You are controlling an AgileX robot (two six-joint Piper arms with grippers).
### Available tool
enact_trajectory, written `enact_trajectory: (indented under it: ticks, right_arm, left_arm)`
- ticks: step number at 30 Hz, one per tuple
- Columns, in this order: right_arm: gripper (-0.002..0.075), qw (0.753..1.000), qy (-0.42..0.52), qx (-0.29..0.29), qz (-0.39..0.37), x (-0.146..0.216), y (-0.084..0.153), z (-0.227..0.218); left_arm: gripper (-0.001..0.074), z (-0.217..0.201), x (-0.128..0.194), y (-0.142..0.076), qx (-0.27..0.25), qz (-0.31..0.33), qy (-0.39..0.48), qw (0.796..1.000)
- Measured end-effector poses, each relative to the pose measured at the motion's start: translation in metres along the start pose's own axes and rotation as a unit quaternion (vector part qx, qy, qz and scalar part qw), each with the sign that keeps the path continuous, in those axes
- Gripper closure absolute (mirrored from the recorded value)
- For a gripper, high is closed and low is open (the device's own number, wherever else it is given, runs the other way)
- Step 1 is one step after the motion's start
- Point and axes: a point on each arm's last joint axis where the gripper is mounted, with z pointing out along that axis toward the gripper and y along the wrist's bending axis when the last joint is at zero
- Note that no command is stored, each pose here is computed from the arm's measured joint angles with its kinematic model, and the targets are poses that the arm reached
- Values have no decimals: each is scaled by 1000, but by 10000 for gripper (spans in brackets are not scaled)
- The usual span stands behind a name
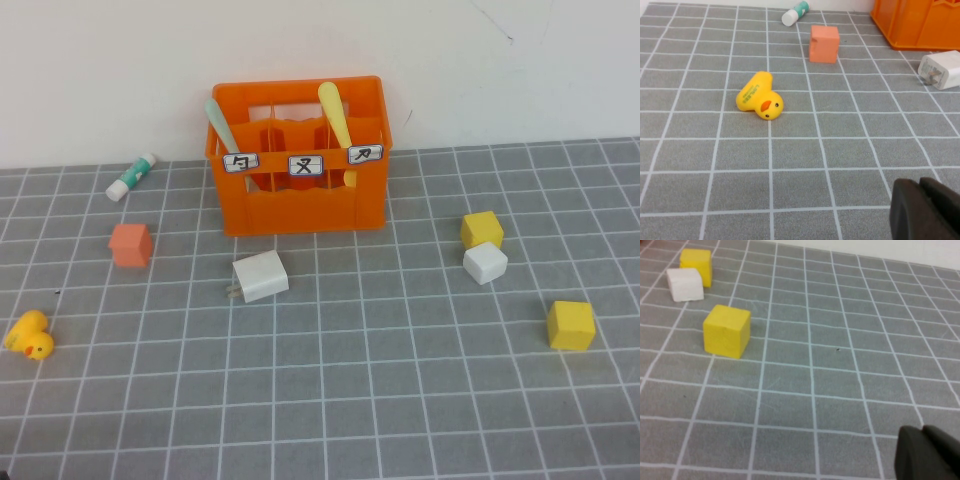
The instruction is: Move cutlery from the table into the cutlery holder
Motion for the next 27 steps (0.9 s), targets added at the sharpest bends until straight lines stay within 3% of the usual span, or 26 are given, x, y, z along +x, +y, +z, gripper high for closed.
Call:
enact_trajectory:
  ticks: [27]
  right_arm:
    - [729,1000,-3,-11,-27,0,1,0]
  left_arm:
    - [736,0,0,0,0,1,0,1000]
